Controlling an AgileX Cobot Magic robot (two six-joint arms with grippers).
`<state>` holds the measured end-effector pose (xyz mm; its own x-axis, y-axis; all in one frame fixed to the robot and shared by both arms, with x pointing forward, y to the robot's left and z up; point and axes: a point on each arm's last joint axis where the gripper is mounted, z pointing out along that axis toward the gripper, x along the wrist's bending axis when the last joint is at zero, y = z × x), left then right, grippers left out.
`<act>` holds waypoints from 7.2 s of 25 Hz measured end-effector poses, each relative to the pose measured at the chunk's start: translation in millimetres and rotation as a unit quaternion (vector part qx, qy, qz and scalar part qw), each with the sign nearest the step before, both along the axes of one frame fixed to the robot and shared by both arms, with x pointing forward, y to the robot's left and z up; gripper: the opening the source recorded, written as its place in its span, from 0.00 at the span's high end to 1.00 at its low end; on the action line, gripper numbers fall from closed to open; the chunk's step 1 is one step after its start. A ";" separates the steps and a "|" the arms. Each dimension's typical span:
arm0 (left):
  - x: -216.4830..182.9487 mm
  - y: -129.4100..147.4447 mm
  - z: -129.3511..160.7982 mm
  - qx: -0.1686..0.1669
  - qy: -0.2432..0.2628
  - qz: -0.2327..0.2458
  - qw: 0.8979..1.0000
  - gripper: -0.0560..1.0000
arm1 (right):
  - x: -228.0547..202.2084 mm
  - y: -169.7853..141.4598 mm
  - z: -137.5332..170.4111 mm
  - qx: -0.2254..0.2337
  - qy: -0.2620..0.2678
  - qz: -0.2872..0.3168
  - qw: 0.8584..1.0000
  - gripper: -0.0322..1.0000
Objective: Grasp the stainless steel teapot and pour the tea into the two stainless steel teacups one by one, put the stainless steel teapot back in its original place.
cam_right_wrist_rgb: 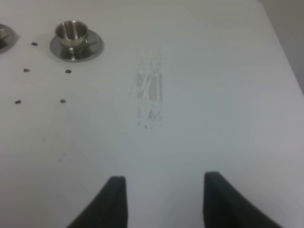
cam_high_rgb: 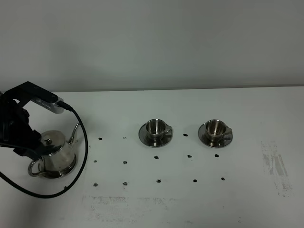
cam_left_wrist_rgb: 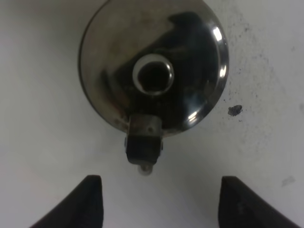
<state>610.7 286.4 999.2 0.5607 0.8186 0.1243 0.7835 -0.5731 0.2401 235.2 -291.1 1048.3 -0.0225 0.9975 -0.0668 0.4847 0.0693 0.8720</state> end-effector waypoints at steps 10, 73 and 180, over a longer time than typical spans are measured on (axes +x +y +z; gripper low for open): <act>5.2 2.4 -19.3 0.025 0.025 -0.037 0.999 0.39 | 0.0 0.0 0.0 0.000 0.000 0.000 1.000 0.59; -18.0 -11.4 -25.3 0.000 -0.032 -0.020 0.999 0.71 | 0.0 0.1 0.0 0.001 0.000 0.000 1.000 0.59; 121.0 -190.2 -15.1 0.356 -0.107 -0.534 0.759 0.71 | 0.0 -0.7 -0.1 -0.003 0.000 -0.003 1.000 0.59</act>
